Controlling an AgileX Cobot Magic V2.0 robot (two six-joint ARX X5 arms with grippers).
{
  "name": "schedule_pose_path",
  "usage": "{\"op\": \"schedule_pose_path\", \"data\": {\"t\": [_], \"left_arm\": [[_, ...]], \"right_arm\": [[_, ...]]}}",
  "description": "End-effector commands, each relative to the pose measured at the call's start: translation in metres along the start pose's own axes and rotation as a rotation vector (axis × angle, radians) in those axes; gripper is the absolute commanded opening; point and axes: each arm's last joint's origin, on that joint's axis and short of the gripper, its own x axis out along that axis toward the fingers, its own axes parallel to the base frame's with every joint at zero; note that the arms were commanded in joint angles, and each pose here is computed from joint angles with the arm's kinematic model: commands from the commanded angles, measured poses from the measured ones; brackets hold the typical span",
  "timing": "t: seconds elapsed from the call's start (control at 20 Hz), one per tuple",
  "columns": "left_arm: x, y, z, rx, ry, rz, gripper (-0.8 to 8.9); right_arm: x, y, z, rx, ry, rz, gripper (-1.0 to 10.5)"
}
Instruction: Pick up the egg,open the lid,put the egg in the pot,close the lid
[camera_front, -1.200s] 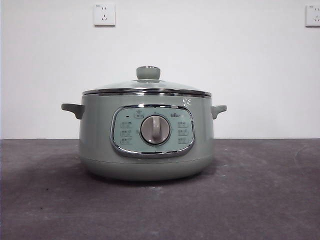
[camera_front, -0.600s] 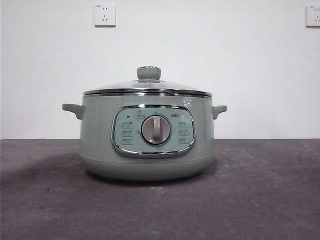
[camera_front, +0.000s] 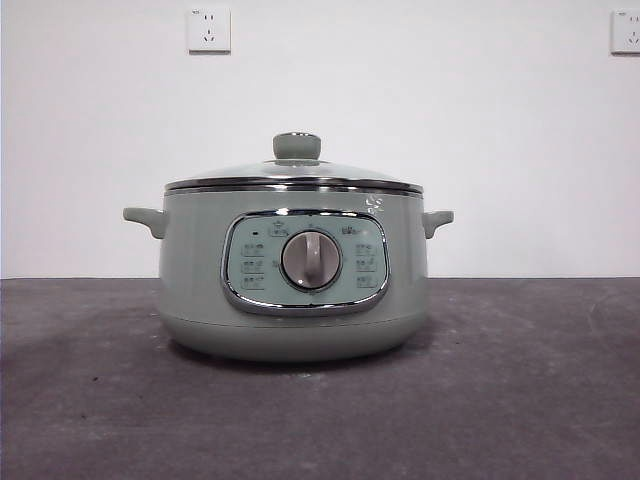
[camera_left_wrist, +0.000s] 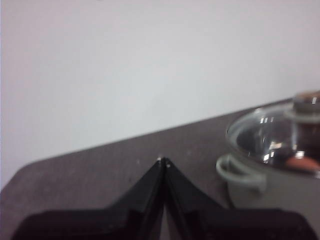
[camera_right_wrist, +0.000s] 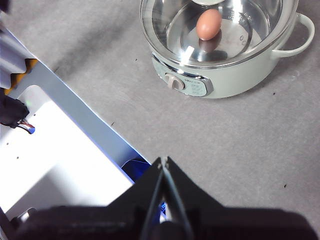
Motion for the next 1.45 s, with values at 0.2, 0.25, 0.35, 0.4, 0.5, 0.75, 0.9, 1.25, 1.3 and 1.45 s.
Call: {"op": "schedule_pose_path", "data": {"t": [0.2,0.25,0.35,0.4,0.5,0.75,0.9,1.25,1.3,1.45], "left_arm": [[-0.003,-0.004,-0.047,-0.055,0.051,0.063,-0.03],[-0.004,-0.005,-0.054,-0.061,0.058,0.067,-0.03],[-0.005,-0.006,-0.061,-0.070,0.102,0.083,-0.03],[-0.006,-0.006,-0.062,-0.075,0.122,0.087,-0.03],[-0.006,-0.007,-0.068,-0.089,0.176,0.077,-0.03],[-0.008,-0.009,-0.075,-0.169,0.255,0.068,-0.03],[-0.008,-0.009,-0.075,-0.169,0.255,0.077,-0.03],[-0.008,-0.009,-0.075,-0.169,0.254,0.076,-0.03],[-0.008,-0.009,-0.075,-0.169,0.254,0.076,-0.03],[-0.008,-0.009,-0.075,-0.169,0.254,0.076,-0.03]], "right_arm": [[0.000,0.000,-0.002,-0.001,0.013,0.005,0.0],[0.000,0.000,-0.002,-0.001,0.013,0.005,0.0],[0.000,0.000,-0.002,-0.001,0.013,0.005,0.0],[0.000,0.000,-0.002,-0.001,0.013,0.005,0.0],[0.000,0.000,-0.002,-0.001,0.013,0.005,0.0],[0.000,0.000,-0.002,-0.001,0.013,0.005,0.0],[0.000,0.000,-0.002,-0.001,0.013,0.005,0.0],[0.000,0.000,-0.002,-0.001,0.013,0.005,0.0],[0.000,0.000,-0.002,-0.001,0.013,0.005,0.0],[0.000,0.000,-0.002,-0.001,0.013,0.005,0.0]]}}
